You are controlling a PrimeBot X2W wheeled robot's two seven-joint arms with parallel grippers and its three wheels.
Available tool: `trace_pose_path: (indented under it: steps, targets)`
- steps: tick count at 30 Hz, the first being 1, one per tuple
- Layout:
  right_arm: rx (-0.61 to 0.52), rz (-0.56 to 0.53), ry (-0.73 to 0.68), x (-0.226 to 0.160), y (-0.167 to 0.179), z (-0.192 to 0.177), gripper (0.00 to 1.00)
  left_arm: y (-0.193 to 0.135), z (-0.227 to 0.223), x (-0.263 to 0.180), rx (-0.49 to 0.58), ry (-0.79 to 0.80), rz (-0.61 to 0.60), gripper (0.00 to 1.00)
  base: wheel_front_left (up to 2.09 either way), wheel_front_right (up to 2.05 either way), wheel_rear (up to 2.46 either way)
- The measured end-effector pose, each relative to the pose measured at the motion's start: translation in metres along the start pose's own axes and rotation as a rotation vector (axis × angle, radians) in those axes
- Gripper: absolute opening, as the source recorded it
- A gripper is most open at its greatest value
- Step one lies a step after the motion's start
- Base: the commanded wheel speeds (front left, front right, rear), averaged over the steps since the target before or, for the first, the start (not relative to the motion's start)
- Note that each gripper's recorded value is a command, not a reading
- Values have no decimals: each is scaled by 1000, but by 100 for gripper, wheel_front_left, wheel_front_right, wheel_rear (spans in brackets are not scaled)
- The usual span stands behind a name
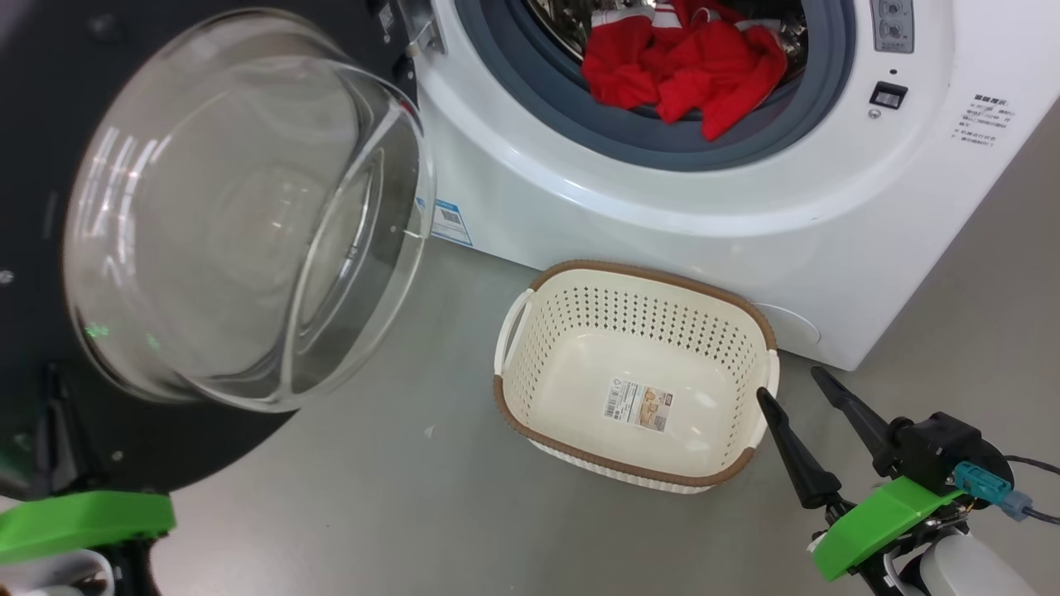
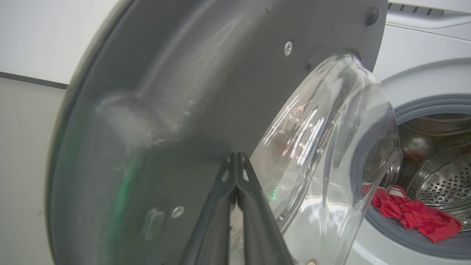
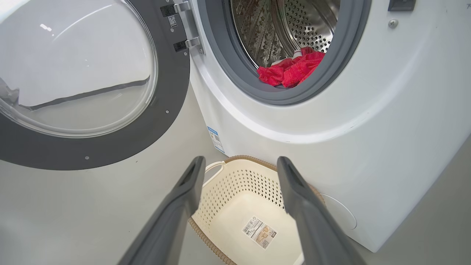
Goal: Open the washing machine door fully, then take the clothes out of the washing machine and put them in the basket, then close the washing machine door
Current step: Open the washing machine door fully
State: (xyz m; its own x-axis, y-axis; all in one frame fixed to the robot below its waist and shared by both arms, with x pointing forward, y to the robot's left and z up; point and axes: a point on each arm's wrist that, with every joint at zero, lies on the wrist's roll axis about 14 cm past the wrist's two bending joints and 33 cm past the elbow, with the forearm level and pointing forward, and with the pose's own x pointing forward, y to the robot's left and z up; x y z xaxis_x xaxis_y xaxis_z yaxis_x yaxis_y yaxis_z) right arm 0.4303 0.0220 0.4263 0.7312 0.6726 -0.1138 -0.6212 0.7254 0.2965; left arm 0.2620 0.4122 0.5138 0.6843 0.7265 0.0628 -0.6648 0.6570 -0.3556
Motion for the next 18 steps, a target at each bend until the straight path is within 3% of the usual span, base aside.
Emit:
trace_pose_path:
  steps: [18]
  targets:
    - [-4,-26,18,8,-24,-11,100,38,-2,43,78,19,117,0,0,0,0]
